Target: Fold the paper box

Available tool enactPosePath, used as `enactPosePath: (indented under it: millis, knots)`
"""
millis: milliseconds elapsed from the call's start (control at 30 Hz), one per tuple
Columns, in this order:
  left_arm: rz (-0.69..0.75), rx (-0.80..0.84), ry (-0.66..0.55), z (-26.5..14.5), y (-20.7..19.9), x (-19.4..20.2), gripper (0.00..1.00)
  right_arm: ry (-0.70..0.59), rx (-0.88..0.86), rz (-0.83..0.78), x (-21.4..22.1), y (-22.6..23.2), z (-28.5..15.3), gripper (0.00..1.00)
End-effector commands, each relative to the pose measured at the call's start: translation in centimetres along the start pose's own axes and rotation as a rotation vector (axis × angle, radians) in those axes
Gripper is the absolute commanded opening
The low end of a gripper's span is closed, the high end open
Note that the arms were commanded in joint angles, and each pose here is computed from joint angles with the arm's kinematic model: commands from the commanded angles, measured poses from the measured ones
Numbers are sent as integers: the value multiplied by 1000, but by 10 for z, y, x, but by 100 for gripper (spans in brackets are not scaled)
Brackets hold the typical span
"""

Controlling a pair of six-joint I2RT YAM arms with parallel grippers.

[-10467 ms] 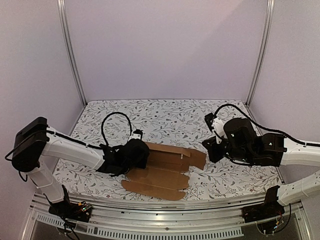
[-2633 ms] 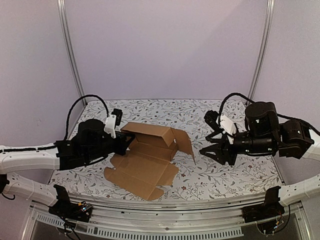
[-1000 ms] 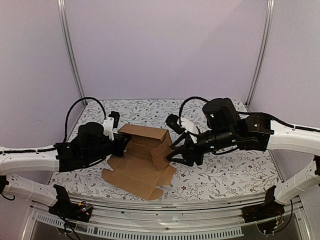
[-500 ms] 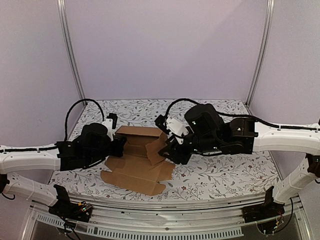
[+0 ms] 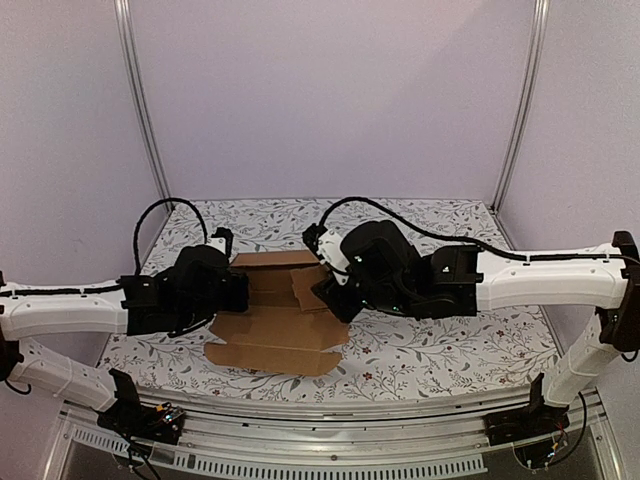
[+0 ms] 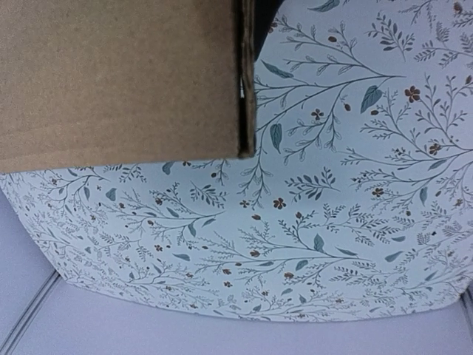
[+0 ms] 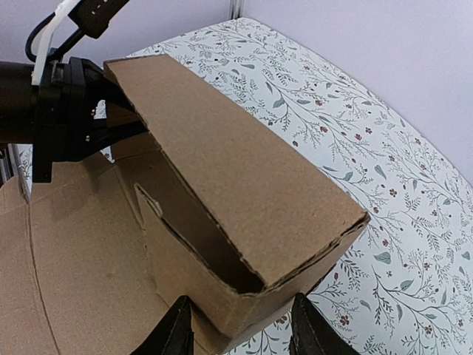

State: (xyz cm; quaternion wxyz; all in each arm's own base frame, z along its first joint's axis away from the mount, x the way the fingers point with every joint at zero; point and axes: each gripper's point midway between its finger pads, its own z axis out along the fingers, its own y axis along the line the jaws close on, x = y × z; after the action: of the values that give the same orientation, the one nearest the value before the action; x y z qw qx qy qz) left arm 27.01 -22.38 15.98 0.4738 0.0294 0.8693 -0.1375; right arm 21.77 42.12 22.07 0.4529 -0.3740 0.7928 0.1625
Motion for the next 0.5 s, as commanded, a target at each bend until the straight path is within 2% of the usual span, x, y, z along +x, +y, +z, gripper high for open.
enactPosePath:
  millis: [0,467]
  knots:
    - [-18,-26,5,-4,-8,-2,0,-68,75,70,-17,-3,9,43]
    - [-88,-80,45,-2,-14,10,0,-112,224,114,-14,-7,32,38]
